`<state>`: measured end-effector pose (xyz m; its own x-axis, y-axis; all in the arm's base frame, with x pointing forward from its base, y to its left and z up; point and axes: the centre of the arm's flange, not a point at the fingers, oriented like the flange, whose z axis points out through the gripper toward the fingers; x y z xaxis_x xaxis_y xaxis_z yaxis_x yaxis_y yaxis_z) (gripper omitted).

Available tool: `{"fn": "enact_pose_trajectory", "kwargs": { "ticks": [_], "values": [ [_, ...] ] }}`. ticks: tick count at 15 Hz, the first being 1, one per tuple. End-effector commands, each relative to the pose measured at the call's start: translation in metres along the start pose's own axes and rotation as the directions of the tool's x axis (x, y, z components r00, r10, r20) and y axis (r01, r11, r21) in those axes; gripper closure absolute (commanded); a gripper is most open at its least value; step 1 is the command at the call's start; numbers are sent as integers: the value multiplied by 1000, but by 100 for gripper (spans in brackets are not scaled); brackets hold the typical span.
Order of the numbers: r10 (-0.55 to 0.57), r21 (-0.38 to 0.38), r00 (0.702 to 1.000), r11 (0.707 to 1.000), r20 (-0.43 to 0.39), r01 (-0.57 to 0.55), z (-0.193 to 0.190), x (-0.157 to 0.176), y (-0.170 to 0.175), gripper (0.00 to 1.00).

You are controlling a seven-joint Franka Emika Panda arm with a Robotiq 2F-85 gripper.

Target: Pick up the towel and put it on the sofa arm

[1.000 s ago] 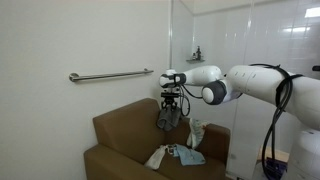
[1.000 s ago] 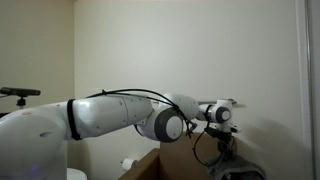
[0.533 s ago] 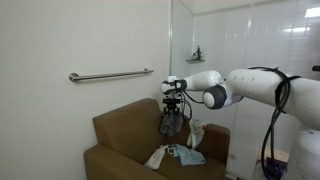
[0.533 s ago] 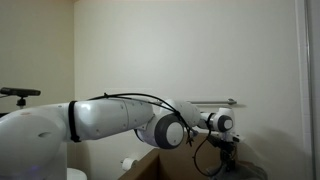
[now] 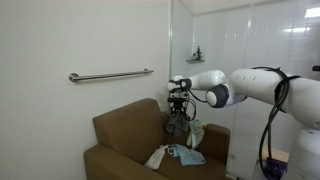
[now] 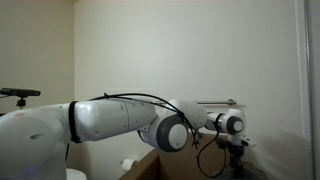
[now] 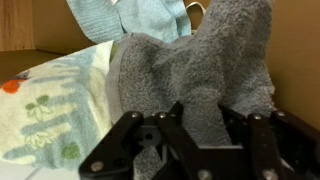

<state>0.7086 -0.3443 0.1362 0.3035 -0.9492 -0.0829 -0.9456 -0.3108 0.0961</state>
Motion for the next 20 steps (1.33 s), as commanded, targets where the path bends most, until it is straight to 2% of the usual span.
{"fn": "enact_pose_trajectory", "kwargs": {
  "ticks": [1, 5, 9, 12, 15, 18, 20],
  "values": [
    [-29, -21, 1000, 999, 4, 29, 17, 2, -12, 94],
    [-229, -92, 971, 968, 71, 235, 102, -37, -43, 94],
    [-412, -129, 902, 895, 127, 427, 186, -85, -6, 94],
    [-533, -175, 833, 815, 148, 553, 229, -120, 35, 94],
    [-648, -194, 751, 726, 127, 659, 264, -153, 59, 94],
    [-754, -185, 656, 640, 38, 746, 275, -163, 81, 94],
    [-801, -156, 597, 597, -53, 787, 277, -149, 95, 94]
  ]
}}
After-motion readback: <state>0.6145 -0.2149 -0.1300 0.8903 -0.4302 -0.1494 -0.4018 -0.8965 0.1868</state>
